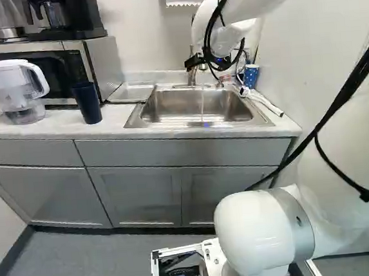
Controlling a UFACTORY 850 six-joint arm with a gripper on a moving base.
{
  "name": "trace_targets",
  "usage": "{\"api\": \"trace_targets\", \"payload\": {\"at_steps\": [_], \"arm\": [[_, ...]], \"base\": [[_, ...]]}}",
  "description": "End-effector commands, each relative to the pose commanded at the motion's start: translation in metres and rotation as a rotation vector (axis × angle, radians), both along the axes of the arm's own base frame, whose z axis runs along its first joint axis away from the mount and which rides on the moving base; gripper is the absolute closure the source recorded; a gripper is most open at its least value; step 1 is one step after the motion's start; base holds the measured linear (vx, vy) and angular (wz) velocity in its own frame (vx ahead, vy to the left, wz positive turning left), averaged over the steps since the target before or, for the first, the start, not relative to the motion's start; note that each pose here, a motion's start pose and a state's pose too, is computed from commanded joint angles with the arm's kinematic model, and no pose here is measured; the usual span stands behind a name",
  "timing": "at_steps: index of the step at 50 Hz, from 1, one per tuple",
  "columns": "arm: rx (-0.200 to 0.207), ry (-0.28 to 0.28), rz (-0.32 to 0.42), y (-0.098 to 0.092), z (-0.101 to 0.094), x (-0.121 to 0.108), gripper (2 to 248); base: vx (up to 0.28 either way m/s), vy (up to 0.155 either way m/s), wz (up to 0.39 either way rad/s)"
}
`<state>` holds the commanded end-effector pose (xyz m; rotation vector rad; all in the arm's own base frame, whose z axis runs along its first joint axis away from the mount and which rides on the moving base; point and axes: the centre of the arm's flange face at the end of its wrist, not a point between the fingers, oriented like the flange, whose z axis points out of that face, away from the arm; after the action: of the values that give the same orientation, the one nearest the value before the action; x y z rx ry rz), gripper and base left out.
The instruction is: Rinse the cup and place it in the tray
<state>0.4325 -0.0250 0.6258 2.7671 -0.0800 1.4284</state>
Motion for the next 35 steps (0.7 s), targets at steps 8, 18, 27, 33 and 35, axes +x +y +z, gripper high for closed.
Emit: {"api": "trace_targets", "payload": {"at_steps": [8, 18, 27, 33, 35], "arm": [[0.004, 0.070, -0.001, 0.000, -0.005, -0.008, 3], [0.009, 0.160, -0.001, 0.000, -0.011, -0.014, 3], [0.014, 0.248, -0.001, 0.001, -0.017, -0.019, 3], [0.015, 0.252, -0.001, 0.001, -0.017, -0.020, 3], [0.015, 0.252, -0.001, 0.001, -0.017, -0.020, 3]], "base": [[0.000, 0.000, 0.000], [0.000, 0.000, 0.000], [0.000, 0.000, 0.000], [0.000, 0.000, 0.000], [0.000, 0.000, 0.000]]}}
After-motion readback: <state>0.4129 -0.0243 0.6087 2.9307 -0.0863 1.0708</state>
